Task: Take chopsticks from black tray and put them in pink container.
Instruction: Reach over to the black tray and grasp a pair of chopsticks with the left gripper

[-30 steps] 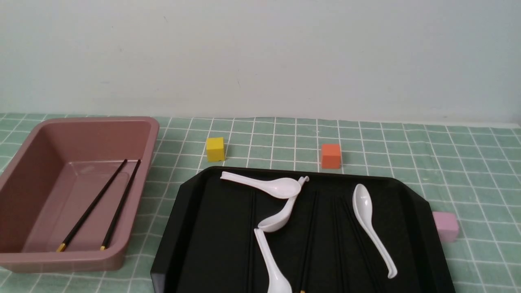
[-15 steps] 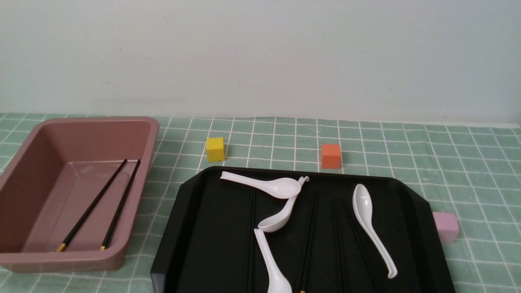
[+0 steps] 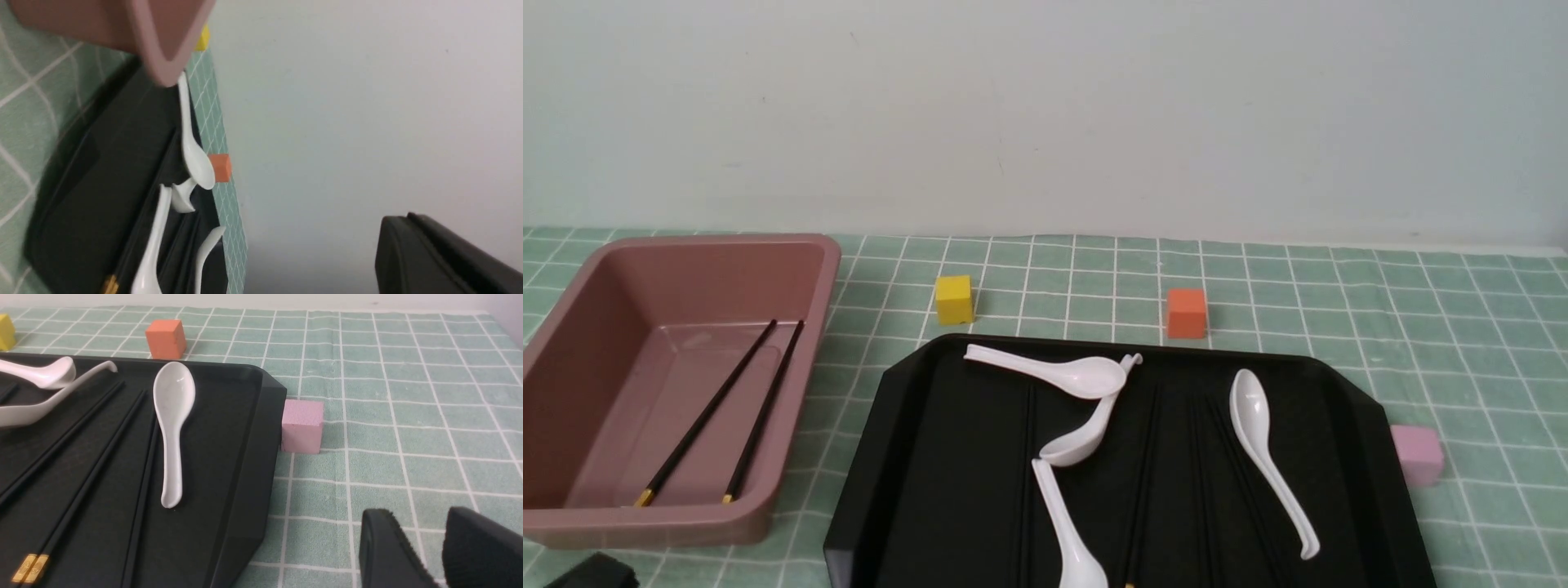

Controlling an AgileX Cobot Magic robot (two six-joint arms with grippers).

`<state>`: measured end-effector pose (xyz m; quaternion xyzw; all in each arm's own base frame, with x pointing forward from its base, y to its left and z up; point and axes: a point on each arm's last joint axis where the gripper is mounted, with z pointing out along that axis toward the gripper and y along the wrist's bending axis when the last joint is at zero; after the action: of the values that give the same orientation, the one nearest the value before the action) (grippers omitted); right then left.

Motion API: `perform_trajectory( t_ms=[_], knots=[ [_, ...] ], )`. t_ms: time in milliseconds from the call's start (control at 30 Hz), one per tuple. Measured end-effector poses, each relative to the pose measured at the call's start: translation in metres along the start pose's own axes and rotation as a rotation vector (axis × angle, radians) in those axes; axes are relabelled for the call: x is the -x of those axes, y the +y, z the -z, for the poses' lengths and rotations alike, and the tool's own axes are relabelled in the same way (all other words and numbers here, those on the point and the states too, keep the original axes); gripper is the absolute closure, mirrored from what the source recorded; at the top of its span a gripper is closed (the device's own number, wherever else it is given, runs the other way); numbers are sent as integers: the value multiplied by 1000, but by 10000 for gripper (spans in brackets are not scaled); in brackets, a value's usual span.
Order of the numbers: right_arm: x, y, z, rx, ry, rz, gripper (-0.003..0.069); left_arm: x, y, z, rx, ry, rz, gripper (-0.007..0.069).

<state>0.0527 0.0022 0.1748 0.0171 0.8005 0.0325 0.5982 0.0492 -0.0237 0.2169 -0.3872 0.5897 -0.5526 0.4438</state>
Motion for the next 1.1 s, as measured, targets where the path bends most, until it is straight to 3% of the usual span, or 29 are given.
perform_trajectory(
  t_ms=[67,167,267,300,433,500,733,967,1100],
  knots=[
    [0,0,0,0,0,0,419,-1,-26,0,12,41,-105,638],
    [0,0,0,0,0,0,419,-3,-61,-11,136,155,-250,638],
    [0,0,0,0,0,0,419,-5,-80,-27,380,348,-358,638],
    [0,0,0,0,0,0,419,-1,-87,-41,603,483,-416,638],
    [0,0,0,0,0,0,419,14,-92,-74,920,639,-480,638],
    [0,0,0,0,0,0,419,23,-91,-97,1011,670,-511,638],
    [0,0,0,0,0,0,419,9,-66,-149,1132,838,-503,638],
    [0,0,0,0,0,0,419,-57,-36,-186,1089,917,-643,638],
    [0,0,0,0,0,0,419,-82,-14,-201,1081,933,-653,613]
  ],
)
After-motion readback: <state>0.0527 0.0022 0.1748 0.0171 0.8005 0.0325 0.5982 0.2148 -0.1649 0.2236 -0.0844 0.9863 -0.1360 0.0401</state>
